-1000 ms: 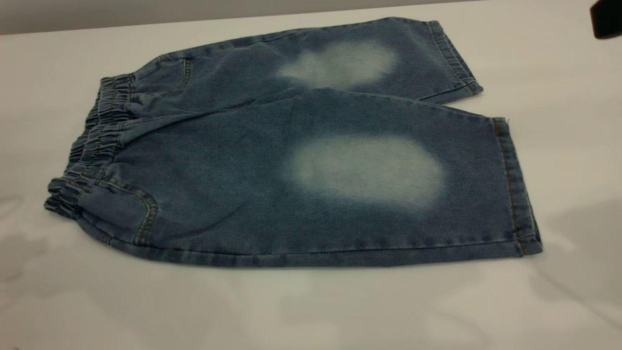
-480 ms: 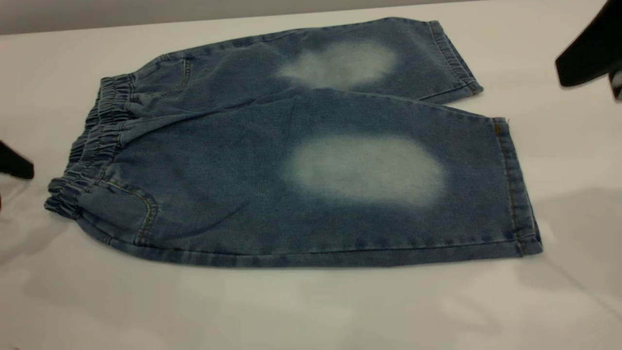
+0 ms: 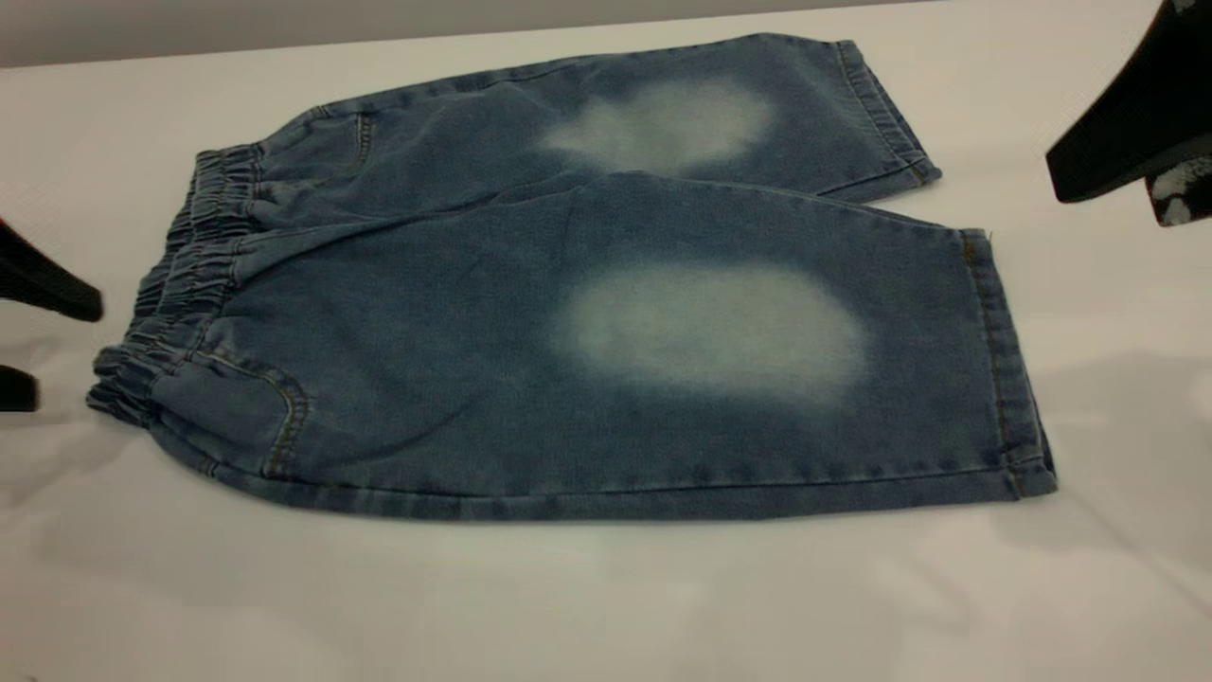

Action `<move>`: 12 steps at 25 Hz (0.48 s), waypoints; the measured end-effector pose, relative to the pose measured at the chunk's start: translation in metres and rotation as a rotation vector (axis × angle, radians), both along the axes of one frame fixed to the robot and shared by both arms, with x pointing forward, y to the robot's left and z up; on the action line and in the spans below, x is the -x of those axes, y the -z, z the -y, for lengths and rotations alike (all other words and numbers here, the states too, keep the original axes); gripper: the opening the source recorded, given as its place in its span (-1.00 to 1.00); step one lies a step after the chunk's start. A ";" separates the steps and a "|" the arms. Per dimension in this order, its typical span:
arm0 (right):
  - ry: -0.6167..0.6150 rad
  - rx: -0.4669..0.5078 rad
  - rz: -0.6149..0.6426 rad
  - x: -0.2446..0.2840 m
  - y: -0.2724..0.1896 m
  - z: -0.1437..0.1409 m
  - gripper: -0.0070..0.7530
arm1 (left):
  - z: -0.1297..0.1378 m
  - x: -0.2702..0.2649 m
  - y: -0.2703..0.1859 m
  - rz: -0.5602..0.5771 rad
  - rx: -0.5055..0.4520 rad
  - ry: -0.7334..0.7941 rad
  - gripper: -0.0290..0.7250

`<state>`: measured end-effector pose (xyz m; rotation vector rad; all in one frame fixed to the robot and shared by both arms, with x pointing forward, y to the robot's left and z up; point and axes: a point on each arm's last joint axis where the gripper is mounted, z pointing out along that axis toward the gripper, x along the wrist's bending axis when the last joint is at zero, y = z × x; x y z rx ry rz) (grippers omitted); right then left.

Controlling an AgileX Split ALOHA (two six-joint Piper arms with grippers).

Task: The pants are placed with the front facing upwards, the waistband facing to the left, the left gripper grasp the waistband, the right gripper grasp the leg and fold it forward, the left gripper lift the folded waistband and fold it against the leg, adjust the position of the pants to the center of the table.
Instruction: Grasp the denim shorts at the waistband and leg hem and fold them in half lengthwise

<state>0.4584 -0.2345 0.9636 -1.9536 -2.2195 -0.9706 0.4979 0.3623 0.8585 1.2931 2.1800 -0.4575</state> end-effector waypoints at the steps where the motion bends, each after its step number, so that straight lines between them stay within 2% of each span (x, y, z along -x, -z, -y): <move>1: -0.004 -0.003 0.005 0.000 0.000 0.000 0.09 | 0.000 -0.003 0.003 -0.005 0.021 -0.003 0.54; 6: -0.008 -0.009 0.013 -0.001 -0.001 -0.001 0.09 | -0.003 -0.009 0.010 -0.033 0.037 -0.019 0.54; 12: -0.010 -0.008 0.013 -0.001 -0.001 -0.001 0.09 | -0.004 -0.003 0.019 -0.103 0.013 0.001 0.54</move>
